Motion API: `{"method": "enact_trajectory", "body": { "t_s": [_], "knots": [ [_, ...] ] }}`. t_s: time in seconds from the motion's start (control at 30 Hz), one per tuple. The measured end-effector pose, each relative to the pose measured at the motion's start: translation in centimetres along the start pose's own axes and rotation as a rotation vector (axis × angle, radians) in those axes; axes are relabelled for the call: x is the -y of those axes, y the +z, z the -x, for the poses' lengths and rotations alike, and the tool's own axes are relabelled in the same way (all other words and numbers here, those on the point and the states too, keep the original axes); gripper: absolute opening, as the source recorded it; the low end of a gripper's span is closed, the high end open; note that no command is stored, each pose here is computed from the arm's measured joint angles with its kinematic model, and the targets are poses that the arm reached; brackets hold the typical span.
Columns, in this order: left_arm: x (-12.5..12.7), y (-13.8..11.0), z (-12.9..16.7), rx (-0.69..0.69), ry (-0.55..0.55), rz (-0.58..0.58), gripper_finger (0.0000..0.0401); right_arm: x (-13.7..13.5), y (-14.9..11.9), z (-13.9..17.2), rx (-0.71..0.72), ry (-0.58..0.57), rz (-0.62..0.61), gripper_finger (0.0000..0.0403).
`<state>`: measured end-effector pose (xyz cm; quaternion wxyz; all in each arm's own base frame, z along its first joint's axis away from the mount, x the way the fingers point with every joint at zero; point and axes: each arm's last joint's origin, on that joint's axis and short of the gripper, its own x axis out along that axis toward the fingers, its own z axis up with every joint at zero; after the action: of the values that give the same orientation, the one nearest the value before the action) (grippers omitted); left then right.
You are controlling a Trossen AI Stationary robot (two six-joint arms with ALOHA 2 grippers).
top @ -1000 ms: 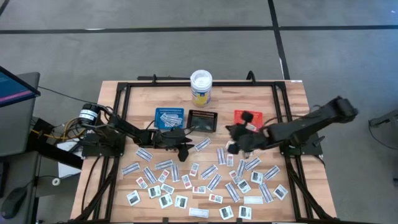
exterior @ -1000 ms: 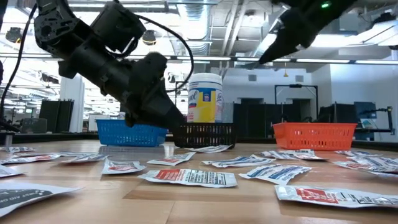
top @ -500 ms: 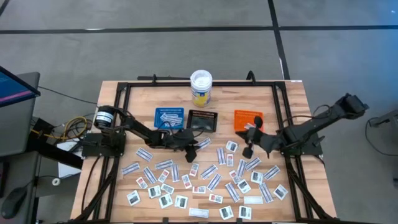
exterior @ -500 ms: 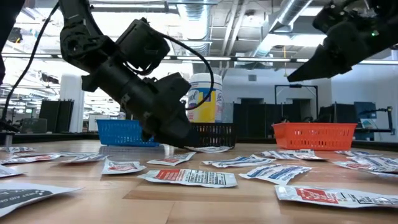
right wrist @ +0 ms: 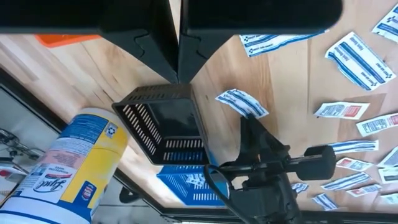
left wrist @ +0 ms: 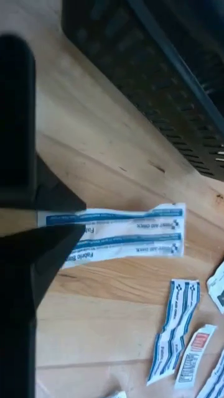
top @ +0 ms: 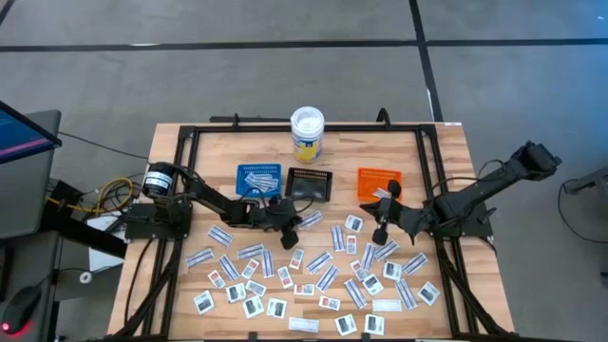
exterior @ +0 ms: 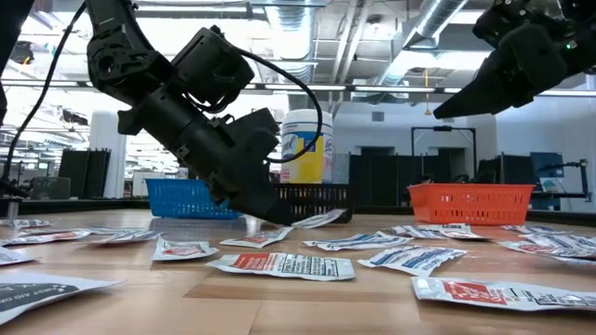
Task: Pick & Place First Aid Supplies
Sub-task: Put the blue bandage into the blue bin
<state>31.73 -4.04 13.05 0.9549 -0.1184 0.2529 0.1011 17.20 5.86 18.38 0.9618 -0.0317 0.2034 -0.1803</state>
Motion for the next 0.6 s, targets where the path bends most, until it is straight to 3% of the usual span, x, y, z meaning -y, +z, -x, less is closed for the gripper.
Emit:
{"method": "enact_trajectory", "body": {
  "t_s": [0.07,0.4,0.6],
  "knots": [
    [0.0,0.0,0.0,-0.002,-0.007,0.001,0.0009,0.0,0.0,0.0,0.001,0.000,-0.001,0.0000],
    [0.8,0.2,0.8,0.016,-0.024,-0.057,0.0005,0.0,0.0,0.0,0.000,-0.002,0.001,0.0000],
    [2.1,2.0,2.9,0.121,-0.008,-0.118,0.0004,0.0,0.0,0.0,-0.001,-0.002,0.001,0.0000]
  ]
}}
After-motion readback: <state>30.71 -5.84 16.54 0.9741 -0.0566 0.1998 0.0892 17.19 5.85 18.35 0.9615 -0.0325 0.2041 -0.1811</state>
